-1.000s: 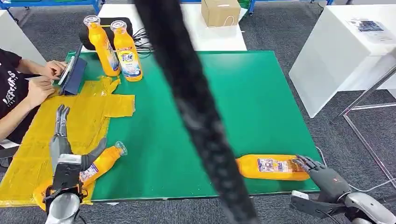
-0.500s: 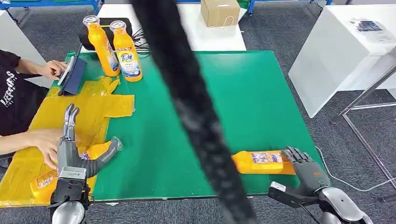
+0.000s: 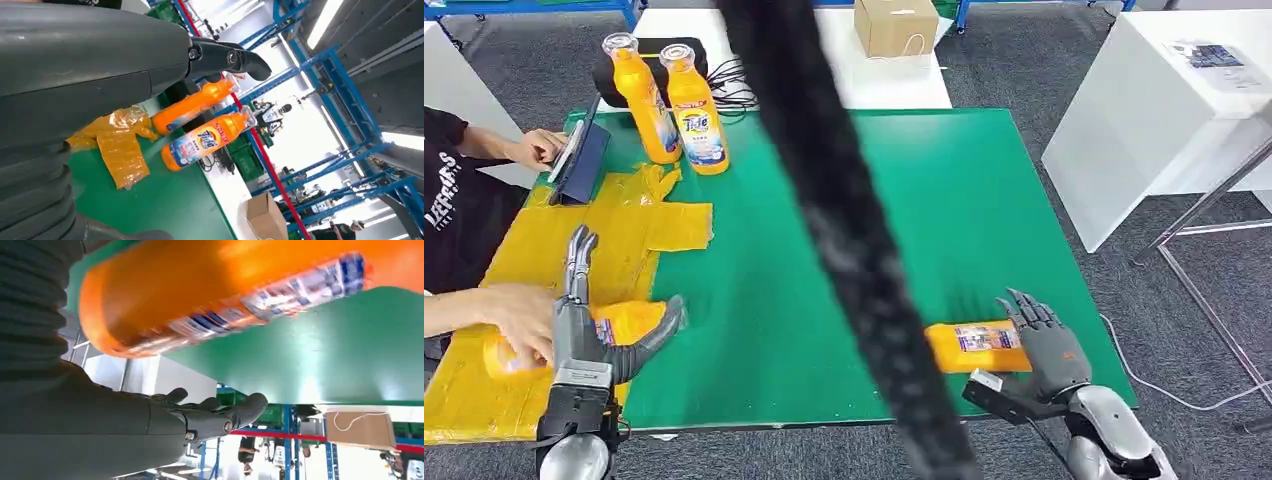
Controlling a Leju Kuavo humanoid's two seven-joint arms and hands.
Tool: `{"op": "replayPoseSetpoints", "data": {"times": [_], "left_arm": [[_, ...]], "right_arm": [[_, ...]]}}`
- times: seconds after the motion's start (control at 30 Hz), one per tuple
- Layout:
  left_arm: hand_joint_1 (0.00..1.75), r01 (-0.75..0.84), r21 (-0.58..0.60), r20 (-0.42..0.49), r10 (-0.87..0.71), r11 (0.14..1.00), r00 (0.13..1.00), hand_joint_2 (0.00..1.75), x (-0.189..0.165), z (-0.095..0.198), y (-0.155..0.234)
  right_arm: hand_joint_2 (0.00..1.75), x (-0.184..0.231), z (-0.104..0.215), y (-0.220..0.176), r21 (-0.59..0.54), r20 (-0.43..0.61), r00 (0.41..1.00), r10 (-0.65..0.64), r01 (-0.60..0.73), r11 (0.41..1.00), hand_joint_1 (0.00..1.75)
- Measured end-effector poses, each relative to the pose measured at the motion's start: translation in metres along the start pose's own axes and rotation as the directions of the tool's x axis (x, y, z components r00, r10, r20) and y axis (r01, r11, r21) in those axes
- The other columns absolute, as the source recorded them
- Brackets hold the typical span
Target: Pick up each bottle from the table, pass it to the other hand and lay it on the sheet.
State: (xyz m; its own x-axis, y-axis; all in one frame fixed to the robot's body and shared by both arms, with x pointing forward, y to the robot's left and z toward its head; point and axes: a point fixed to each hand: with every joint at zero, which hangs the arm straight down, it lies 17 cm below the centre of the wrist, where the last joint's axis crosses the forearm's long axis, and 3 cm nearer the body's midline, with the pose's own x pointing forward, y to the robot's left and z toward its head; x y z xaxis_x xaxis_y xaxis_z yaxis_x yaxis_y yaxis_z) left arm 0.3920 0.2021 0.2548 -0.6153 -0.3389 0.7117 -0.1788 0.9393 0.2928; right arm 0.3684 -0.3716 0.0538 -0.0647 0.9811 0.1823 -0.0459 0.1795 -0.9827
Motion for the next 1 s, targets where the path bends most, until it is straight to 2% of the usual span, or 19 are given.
{"op": "replayPoseSetpoints", "data": {"times": [0.2, 0.33, 0.5, 1.0], "left_arm": [[0.0, -0.007, 0.0, -0.002, 0.007, 1.0, 1.0, 1.75, 0.0, 0.0, -0.001], [0.0, -0.032, -0.01, 0.002, 0.032, 0.999, 0.999, 1.75, 0.003, -0.002, -0.005], [0.0, -0.066, -0.031, 0.017, 0.066, 0.997, 0.998, 1.75, 0.006, -0.009, -0.015], [0.0, -0.077, -0.054, 0.013, 0.078, 0.996, 0.997, 1.75, 0.004, -0.009, -0.026]], "right_arm": [[1.75, -0.002, -0.004, 0.009, 0.025, -0.027, 0.999, 0.019, -0.018, 1.0, 0.0], [1.75, -0.015, -0.004, 0.043, 0.169, -0.057, 0.997, 0.056, -0.045, 0.985, 0.0], [1.75, -0.031, -0.016, 0.065, 0.255, -0.059, 0.995, 0.084, -0.066, 0.965, 0.0], [1.75, -0.042, -0.025, 0.076, 0.298, -0.06, 0.993, 0.105, -0.083, 0.951, 0.0]]}}
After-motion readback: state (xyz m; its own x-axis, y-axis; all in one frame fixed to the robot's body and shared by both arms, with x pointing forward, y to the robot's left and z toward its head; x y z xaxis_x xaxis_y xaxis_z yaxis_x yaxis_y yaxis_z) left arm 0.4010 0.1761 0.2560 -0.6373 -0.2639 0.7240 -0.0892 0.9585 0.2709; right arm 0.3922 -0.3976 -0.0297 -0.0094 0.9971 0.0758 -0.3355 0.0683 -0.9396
